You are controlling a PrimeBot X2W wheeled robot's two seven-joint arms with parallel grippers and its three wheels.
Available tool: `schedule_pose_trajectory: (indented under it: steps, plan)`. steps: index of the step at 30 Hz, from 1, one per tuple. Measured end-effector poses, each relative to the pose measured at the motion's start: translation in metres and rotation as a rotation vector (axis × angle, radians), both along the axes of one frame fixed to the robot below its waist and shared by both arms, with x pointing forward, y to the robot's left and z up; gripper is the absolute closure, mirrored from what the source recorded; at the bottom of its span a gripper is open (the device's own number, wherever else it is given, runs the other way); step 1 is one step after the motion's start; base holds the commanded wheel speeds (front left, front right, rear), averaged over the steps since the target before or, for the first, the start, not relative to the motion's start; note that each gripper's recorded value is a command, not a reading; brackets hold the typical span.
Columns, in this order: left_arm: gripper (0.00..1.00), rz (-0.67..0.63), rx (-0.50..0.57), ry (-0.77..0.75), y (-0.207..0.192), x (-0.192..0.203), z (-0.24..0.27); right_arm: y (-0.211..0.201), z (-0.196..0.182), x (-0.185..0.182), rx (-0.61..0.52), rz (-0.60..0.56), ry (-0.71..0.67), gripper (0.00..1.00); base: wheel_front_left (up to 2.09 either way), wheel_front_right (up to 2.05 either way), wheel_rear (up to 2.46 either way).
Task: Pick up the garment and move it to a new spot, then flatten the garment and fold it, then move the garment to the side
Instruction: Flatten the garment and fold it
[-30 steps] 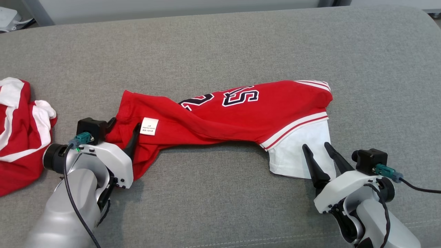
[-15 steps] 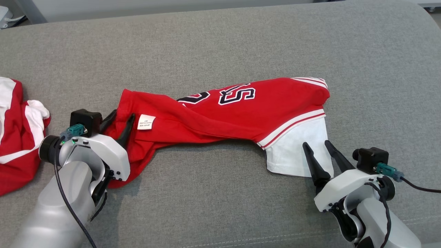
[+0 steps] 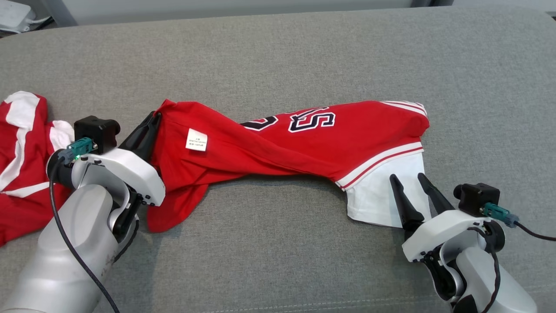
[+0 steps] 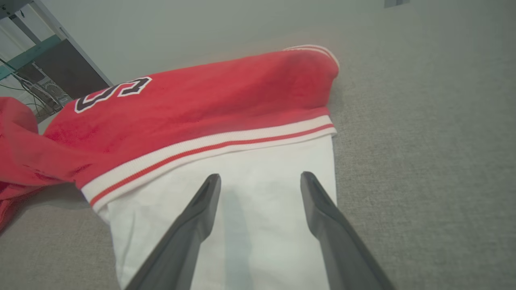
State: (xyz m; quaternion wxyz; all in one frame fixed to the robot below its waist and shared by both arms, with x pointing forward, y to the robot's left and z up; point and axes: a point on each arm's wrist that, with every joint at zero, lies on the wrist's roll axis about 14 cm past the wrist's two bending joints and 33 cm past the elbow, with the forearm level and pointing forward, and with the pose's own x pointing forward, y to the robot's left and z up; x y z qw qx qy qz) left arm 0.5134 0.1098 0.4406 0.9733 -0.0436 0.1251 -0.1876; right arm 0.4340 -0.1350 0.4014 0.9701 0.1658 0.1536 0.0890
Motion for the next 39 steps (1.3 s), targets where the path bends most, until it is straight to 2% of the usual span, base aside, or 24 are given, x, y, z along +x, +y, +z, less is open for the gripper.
schedule_pose_trajectory:
  steps: [6, 11, 17, 27, 29, 33, 39]
  plan:
    - [1.0, 0.023, -0.039, -0.021, 0.006, -0.013, 0.012, 0.001, 0.015, 0.005, -0.005, 0.002, -0.044, 0.0, 0.0, 0.0, 0.0]
    - [1.0, 0.047, -0.089, 0.035, 0.011, -0.044, 0.003, 0.001, 0.027, 0.001, -0.007, -0.001, -0.073, 0.0, 0.0, 0.0, 0.0]
    - [1.0, -0.026, -0.166, 0.117, -0.007, -0.088, 0.006, -0.002, 0.024, -0.022, -0.018, -0.002, -0.057, 0.0, 0.0, 0.0, 0.0]
    - [1.0, -0.041, -0.245, 0.221, 0.01, -0.154, 0.003, -0.009, 0.024, -0.045, -0.028, -0.012, -0.053, 0.0, 0.0, 0.0, 0.0]
    - [1.0, -0.059, -0.276, 0.252, 0.002, -0.167, -0.001, -0.017, 0.019, -0.046, -0.033, -0.032, -0.036, 0.0, 0.0, 0.0, 0.0]
    - [1.0, -0.066, -0.267, 0.301, -0.003, -0.179, -0.013, -0.032, 0.007, -0.052, -0.047, -0.065, 0.003, 0.0, 0.0, 0.0, 0.0]
    - [1.0, -0.067, -0.236, 0.305, -0.001, -0.18, -0.016, -0.032, -0.012, -0.059, -0.052, -0.069, 0.062, 0.0, 0.0, 0.0, 0.0]
